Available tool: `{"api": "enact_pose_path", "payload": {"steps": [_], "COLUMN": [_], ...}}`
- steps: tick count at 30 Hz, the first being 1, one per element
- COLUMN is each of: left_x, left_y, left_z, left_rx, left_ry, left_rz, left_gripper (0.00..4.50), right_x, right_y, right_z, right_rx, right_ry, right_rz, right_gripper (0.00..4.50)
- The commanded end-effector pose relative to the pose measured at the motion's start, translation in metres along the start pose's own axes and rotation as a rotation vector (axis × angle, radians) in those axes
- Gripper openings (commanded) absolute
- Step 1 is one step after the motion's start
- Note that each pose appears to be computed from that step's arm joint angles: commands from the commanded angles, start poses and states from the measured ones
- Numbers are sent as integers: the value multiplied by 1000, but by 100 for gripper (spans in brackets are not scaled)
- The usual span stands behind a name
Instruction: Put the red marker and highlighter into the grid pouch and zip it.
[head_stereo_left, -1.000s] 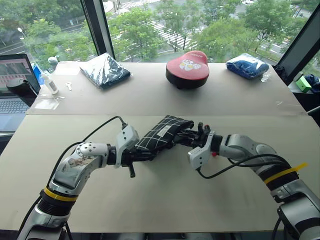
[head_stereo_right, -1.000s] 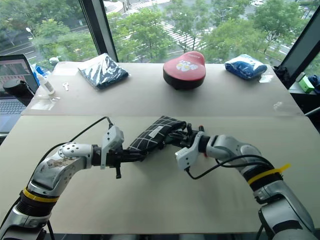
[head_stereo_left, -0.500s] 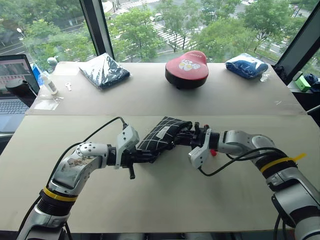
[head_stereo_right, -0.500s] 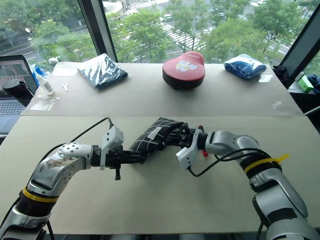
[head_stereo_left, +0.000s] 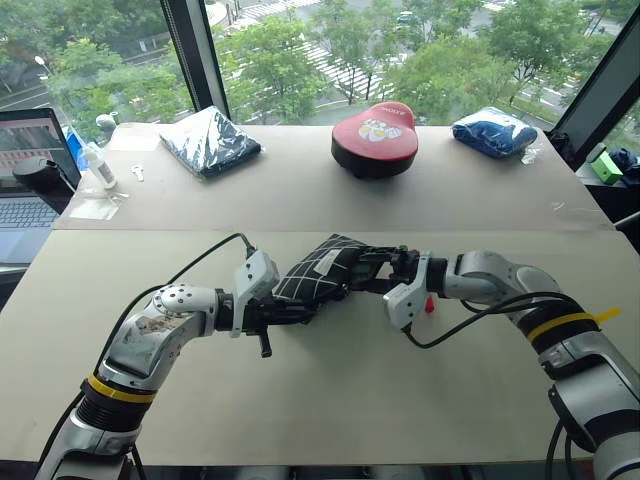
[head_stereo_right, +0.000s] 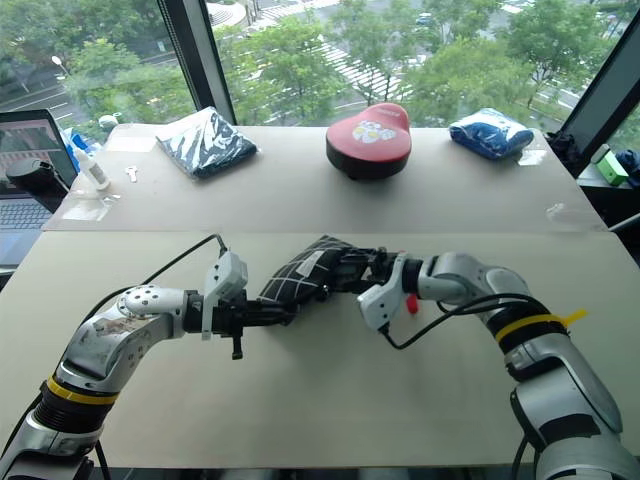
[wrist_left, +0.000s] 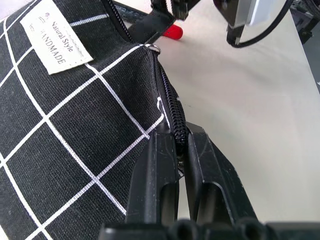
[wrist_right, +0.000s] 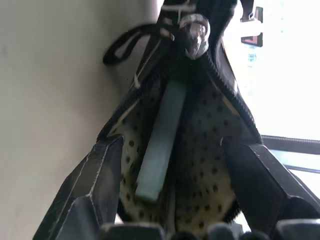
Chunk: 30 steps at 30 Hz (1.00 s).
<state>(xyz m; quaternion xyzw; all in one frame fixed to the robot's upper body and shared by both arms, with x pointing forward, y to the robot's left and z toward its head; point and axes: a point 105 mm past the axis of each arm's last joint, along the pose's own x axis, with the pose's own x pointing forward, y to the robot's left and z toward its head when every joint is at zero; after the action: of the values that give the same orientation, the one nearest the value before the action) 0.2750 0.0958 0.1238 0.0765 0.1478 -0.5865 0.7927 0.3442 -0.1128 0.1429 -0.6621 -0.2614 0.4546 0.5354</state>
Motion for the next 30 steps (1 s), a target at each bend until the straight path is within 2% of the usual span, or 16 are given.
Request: {"api": "enact_pose_path", "payload": {"steps": [1,3,6,8,13,16,21,27,30], "left_x": [-3,-3,-3,-4,-5,-6,-6,-13,-15], "left_y": [-1,0,0,0,-1,-3,-4,0,-4], "left_z": [16,16,17,17,17,17,21,36,33], "left_rx": [59,58,55,54,52,47,65,102,122], "left_ry": [-47,-47,-51,-52,-63,-69,-90,-138,-120], "left_rz": [-2,0,3,4,5,1,-16,-13,-39], "left_gripper": [0,0,0,0,0,0,0,0,0], "right_x": [-35,-51,-76,-87,-97,-85,-77,-76,-76], "right_y": [-30,-21,-10,-9,5,12,17,37,40], "right_z": [-14,-16,-5,0,-18,-3,-15,-27,-35], "right_rx": [154,384,817,1027,1255,1450,1585,1570,1564], "right_ry": [74,107,113,126,376,401,533,686,712], "right_rz": [-71,-11,77,77,-71,-123,-237,-254,-280], "right_gripper": [347,347,347,347,347,347,347,347,347]}}
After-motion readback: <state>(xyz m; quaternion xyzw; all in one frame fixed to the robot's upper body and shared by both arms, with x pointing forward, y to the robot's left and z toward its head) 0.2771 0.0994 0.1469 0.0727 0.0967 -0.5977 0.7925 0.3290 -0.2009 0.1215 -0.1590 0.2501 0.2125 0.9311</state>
